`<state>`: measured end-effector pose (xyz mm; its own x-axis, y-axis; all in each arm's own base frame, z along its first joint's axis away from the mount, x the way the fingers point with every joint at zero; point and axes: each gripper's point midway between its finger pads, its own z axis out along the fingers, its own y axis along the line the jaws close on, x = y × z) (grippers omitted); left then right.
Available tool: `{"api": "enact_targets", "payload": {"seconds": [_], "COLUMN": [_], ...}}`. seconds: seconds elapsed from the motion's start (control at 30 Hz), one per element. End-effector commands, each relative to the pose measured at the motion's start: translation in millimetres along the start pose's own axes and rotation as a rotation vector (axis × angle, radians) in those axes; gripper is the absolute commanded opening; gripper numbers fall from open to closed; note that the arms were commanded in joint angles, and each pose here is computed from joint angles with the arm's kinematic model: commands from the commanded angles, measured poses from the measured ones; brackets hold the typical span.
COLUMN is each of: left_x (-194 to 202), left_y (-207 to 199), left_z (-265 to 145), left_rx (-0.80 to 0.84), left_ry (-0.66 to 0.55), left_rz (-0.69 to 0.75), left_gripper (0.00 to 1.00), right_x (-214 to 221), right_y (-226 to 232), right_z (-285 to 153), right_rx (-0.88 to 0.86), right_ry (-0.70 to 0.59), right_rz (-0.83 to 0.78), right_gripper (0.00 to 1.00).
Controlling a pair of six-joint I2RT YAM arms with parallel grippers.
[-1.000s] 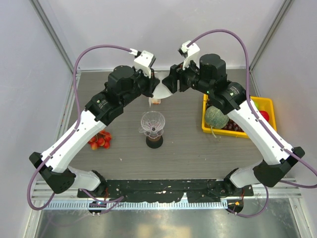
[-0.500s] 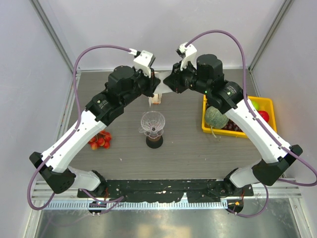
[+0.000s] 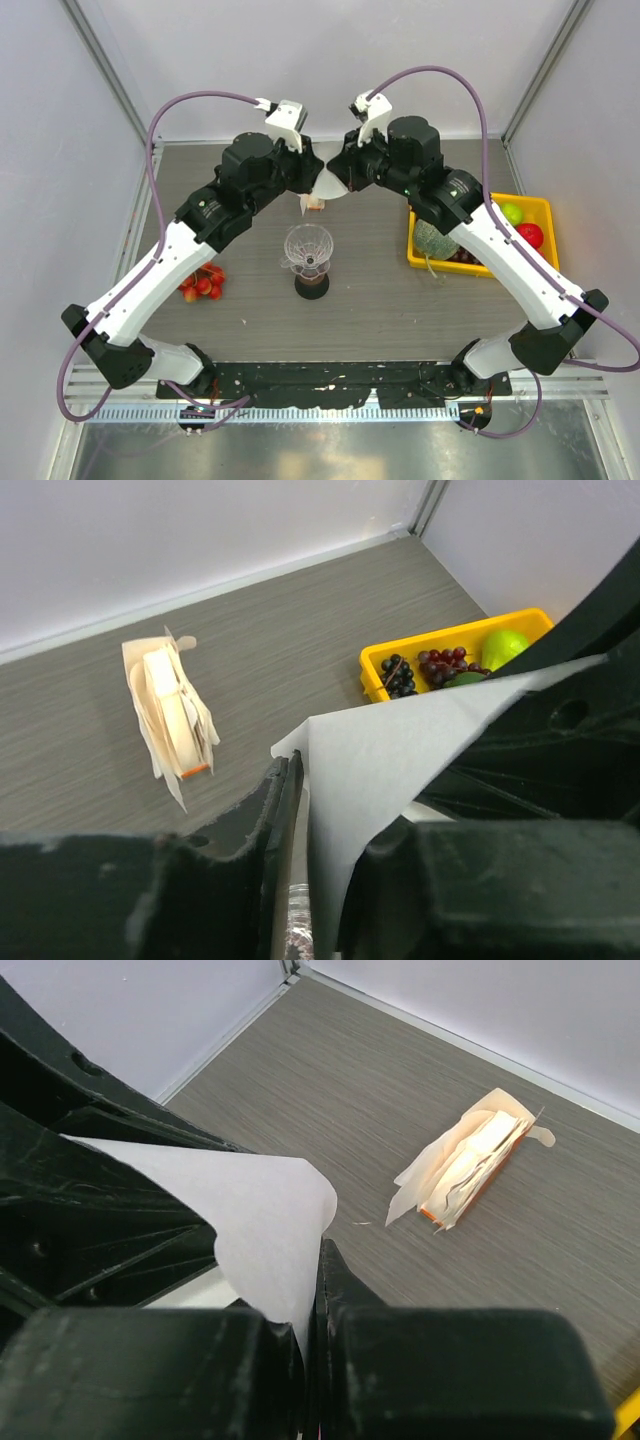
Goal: Place the coffee filter in the dripper
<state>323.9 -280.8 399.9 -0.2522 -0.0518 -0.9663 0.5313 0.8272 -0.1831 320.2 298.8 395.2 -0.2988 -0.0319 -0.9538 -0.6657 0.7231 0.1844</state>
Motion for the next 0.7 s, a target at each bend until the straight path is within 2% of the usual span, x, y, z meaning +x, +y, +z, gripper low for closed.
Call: {"api": "enact_targets", "payload": {"seconds": [0.0, 0.03, 0.1, 0.5, 0.67], "left_x": [-18.1, -18.4, -18.6, -20.0, -16.9], "left_y": [-4.0, -5.2, -6.2, -7.0, 6.0], "left_z": [0.2, 0.5, 1.3, -7.3, -15.3], "left_rx": [-0.005, 0.001, 0.004, 0.025, -0.034], "left_ry": [-0.046, -0.047, -0.046, -0.06, -0.06], "left_rz": [-0.045, -0.045, -0.052, -0.033, -0.015], "left_gripper": [0.18, 0.09, 0.0, 0.0, 0.13], "right_x": [-27.6, -27.7, -27.4, -25.8, -25.0], "right_y": [7.2, 8.1, 10.3, -6.4, -16.3], "right_z": [-12.9, -12.2, -11.8, -13.2, -16.6], "right_rx": [0.019, 0.02, 0.021, 0.113, 0.164], "right_ry": [-0.104, -0.105, -0.107, -0.106, -0.106], "right_rz": [-0.008, -0.008, -0.007, -0.016, -0.026], "right_gripper": [0.05, 0.05, 0.05, 0.05, 0.05]}}
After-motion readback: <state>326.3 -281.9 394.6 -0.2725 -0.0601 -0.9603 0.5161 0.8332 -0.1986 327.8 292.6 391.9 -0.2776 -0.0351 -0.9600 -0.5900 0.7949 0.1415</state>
